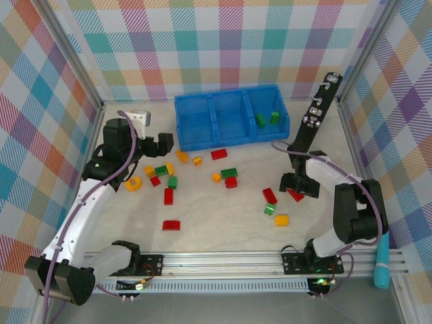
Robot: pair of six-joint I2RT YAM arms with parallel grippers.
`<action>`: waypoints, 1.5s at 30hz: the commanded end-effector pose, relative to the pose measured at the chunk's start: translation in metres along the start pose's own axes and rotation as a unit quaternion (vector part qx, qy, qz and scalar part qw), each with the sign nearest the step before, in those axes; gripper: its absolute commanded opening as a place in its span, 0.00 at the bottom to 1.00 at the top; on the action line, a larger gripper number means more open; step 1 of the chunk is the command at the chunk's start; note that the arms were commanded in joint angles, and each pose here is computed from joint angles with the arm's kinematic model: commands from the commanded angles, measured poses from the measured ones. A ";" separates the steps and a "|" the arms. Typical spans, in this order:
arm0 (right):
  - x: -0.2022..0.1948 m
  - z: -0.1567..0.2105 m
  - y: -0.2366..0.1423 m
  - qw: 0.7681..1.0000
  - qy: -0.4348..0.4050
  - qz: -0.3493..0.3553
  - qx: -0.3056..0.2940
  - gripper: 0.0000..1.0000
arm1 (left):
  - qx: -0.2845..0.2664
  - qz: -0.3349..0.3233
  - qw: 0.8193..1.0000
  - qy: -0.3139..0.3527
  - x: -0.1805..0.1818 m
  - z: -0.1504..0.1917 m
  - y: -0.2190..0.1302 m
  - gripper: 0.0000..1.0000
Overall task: Sort the legos into containers by color
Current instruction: Pick up the lego from the middle-right of the table.
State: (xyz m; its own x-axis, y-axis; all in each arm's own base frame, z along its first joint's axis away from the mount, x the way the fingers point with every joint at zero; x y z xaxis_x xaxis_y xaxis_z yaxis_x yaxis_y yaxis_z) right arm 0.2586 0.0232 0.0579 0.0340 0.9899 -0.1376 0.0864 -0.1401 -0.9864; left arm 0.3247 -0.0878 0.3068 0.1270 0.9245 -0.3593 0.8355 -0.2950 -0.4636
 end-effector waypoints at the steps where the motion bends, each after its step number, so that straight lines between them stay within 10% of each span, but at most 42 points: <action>1: -0.003 -0.009 0.001 1.000 -0.019 0.008 0.008 0.87 | 0.002 -0.003 1.000 -0.006 0.001 0.002 0.001 1.00; 28: 0.006 0.006 0.011 0.998 -0.023 -0.020 0.056 0.40 | -0.002 -0.006 1.000 -0.004 0.001 -0.001 0.004 1.00; 45: 0.014 -0.135 -0.159 0.976 -0.059 -0.055 -0.202 0.33 | -0.001 -0.028 0.999 0.030 0.008 -0.001 0.000 1.00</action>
State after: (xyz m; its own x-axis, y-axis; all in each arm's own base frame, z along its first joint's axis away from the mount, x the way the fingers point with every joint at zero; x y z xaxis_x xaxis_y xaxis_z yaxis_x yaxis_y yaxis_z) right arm 0.3592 0.0472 0.1891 -0.0485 0.9972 -0.0577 0.3850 -0.0347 -0.9222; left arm 0.3271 -0.0830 0.2991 0.1069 0.9423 -0.3172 0.8317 -0.2596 -0.4908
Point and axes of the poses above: each hand's point on the last joint's axis, 136 mm out from that joint toward the fingers, its own y axis out along the fingers, its own x axis along the line the jaws close on, z = x × y, the point moved 2 cm from there along -y, back along the fingers, and after that the axes turned 13 degrees about -y, right-handed, at the moved point
